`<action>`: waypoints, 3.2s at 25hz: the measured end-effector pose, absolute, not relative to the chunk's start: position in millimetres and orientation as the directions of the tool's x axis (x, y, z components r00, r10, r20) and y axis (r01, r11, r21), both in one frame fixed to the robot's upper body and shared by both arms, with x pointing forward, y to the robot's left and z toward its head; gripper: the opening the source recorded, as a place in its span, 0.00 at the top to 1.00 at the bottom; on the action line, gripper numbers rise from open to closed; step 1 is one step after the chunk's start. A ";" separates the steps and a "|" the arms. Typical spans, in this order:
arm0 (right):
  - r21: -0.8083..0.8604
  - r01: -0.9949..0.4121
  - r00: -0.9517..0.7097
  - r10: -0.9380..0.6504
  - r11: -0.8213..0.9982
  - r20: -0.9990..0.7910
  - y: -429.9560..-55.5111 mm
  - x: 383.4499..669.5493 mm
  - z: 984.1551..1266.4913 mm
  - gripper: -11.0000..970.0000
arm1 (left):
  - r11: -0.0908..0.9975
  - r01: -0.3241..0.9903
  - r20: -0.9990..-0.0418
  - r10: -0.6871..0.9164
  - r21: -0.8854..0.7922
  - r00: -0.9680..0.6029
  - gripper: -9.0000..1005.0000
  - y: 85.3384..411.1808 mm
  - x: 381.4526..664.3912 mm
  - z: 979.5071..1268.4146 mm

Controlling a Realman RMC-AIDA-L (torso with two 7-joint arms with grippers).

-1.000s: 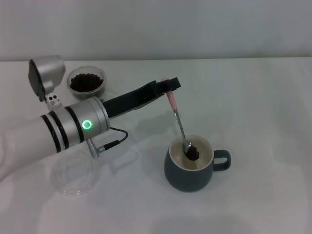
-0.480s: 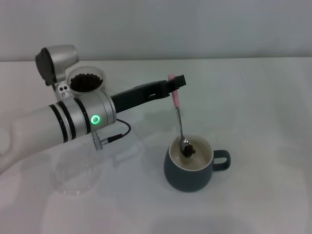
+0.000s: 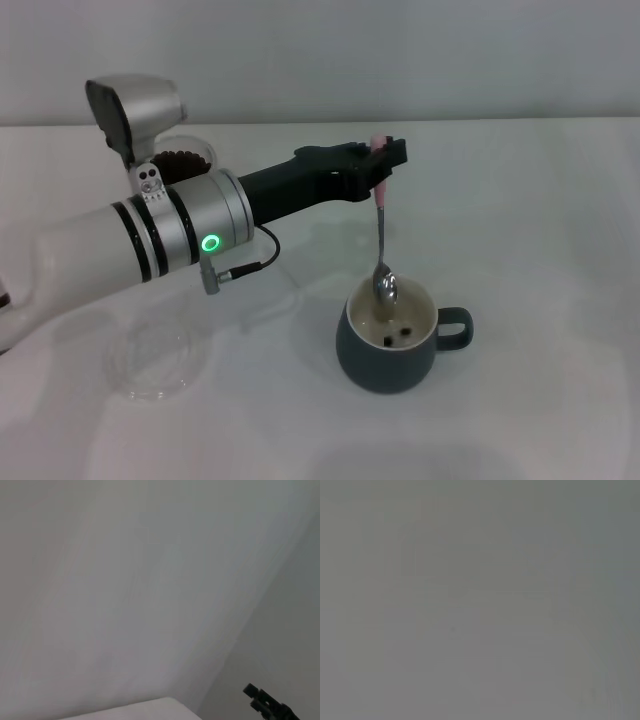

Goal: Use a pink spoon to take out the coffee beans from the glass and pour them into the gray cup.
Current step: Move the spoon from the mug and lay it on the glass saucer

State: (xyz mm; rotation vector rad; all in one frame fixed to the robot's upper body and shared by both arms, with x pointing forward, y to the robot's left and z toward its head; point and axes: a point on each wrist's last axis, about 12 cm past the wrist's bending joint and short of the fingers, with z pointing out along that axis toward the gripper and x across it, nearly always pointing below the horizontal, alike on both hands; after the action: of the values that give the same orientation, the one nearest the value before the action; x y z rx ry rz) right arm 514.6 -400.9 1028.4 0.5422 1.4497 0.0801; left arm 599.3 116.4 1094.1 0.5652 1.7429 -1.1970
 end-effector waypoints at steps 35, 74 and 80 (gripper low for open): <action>0.339 0.262 0.208 0.290 0.903 -0.934 -416.1 564.7 1070.0 0.10 | 0.307 0.235 -0.367 -0.887 -0.922 -0.281 0.86 318.7 460.0 1020.6; 0.338 0.225 0.237 0.285 0.914 -0.929 -406.5 577.5 1080.2 0.10 | 0.553 0.088 -0.540 -0.749 -0.829 -0.384 0.83 301.6 489.0 993.6; 0.341 0.227 0.242 0.286 0.912 -0.927 -408.1 574.2 1079.1 0.10 | 0.579 0.102 -0.558 -0.702 -0.809 -0.443 0.83 291.1 495.7 991.8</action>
State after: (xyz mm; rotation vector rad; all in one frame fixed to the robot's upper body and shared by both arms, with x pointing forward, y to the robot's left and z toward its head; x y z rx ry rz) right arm 574.2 -408.1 1079.1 0.4540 1.3391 0.0428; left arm 495.7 291.1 991.8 -0.4904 1.8063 -1.0024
